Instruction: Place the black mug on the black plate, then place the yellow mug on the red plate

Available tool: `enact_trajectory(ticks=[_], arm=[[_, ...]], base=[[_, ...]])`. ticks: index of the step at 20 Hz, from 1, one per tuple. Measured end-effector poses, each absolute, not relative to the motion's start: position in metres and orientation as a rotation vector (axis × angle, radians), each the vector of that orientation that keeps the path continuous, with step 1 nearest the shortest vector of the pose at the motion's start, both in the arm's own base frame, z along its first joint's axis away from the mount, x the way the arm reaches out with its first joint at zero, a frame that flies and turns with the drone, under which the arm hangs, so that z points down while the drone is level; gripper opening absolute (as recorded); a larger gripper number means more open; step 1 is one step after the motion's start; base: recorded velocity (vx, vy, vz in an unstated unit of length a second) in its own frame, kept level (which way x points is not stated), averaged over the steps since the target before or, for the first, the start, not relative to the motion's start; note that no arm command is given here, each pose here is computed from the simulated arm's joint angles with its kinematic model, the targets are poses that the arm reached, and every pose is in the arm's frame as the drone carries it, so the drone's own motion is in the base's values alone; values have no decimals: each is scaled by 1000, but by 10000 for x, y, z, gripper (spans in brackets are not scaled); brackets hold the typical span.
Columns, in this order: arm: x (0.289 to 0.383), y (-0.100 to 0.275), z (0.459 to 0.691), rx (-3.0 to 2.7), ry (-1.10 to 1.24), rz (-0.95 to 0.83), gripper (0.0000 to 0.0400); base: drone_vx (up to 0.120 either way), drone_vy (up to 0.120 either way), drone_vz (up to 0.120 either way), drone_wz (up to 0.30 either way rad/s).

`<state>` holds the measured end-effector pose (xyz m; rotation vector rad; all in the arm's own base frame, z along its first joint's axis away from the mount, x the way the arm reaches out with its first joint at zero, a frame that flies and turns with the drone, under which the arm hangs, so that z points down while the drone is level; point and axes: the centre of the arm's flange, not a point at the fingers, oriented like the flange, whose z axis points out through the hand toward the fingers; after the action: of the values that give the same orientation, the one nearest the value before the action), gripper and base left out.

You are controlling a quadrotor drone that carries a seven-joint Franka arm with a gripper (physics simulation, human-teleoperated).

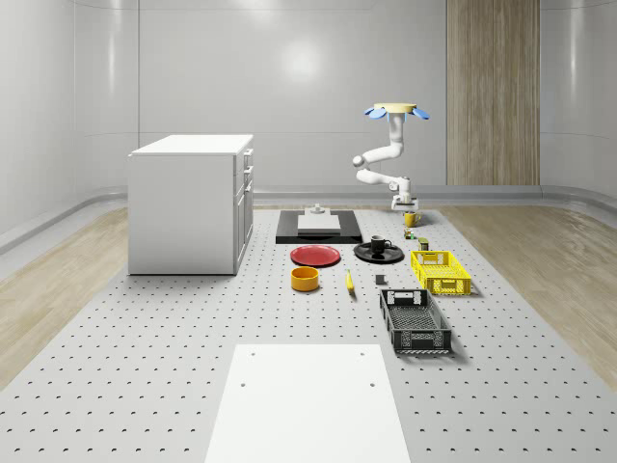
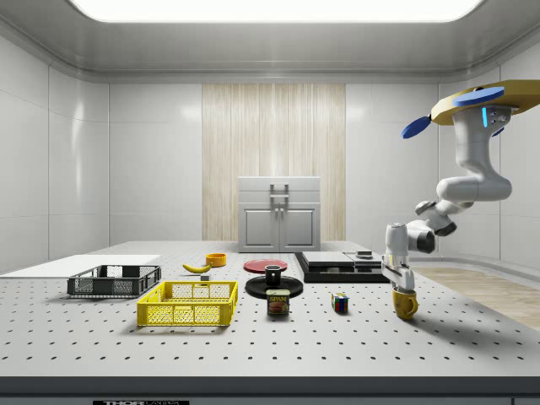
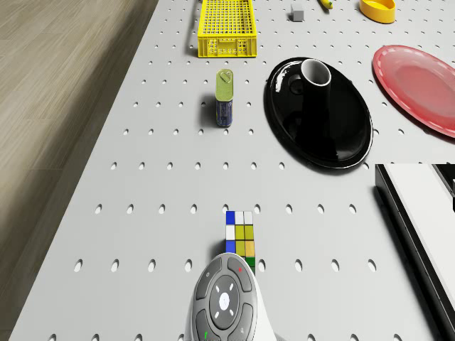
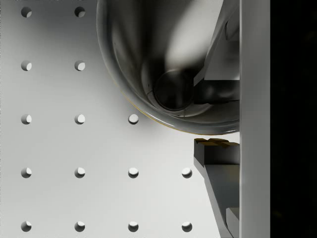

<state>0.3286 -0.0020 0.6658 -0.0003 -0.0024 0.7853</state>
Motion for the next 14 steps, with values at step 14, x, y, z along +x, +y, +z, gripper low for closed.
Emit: enact_trajectory(ticks=[14], arm=[[3286,-20,6255,0,-2,785,100]], base=[[0,0,91,0]])
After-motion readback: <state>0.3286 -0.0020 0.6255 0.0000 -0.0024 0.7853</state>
